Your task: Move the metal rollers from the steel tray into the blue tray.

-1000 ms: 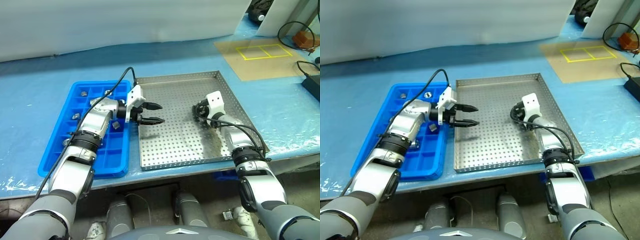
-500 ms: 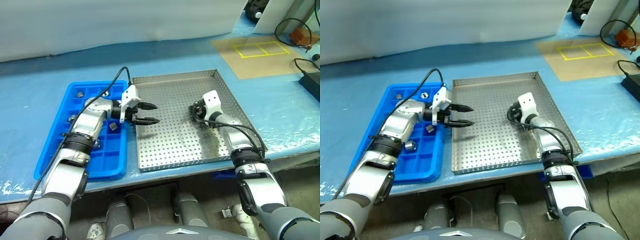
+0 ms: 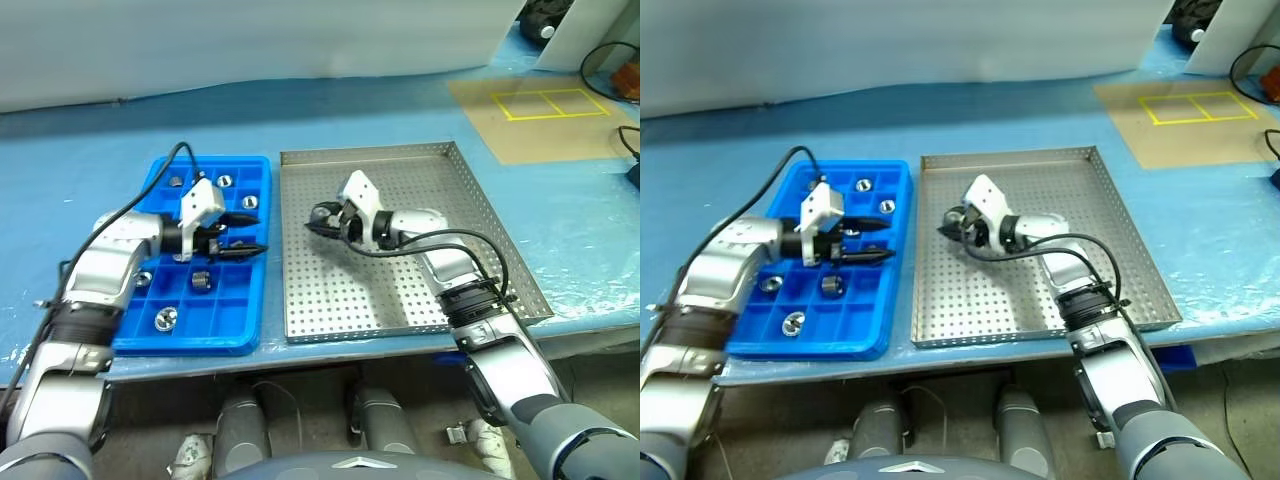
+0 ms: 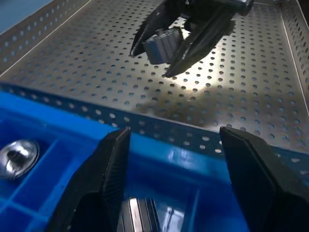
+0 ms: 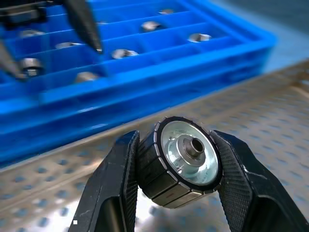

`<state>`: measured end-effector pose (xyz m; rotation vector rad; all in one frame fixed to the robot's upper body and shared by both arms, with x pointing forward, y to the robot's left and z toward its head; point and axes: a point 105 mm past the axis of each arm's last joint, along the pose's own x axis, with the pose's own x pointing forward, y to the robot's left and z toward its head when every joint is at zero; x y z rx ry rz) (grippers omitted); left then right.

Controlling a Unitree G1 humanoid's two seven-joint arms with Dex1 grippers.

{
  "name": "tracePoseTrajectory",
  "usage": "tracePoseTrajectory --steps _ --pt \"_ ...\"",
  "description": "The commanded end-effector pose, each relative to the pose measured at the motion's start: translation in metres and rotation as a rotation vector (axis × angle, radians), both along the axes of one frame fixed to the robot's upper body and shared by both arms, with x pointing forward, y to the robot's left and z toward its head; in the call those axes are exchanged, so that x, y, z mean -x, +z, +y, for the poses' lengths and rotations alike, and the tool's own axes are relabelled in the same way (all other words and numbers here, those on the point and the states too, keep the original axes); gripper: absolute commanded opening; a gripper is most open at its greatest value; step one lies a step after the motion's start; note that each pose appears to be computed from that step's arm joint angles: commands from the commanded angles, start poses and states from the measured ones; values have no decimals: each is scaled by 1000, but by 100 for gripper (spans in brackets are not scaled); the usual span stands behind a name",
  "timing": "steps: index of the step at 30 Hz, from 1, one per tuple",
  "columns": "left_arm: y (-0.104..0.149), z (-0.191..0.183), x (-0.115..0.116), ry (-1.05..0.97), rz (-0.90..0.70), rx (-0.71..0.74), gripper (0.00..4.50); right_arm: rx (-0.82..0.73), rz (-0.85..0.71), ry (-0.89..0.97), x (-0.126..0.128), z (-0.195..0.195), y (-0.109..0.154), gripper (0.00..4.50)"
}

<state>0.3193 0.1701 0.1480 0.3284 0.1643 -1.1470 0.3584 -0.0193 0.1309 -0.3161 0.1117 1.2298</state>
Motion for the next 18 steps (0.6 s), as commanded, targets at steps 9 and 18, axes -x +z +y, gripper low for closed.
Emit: tracePoseTrajectory --steps 9,18 --pt "10 33 62 204 1 6 312 53 -6 472 46 59 10 182" --pt "5 32 91 272 43 26 312 119 45 650 71 71 -12 182"
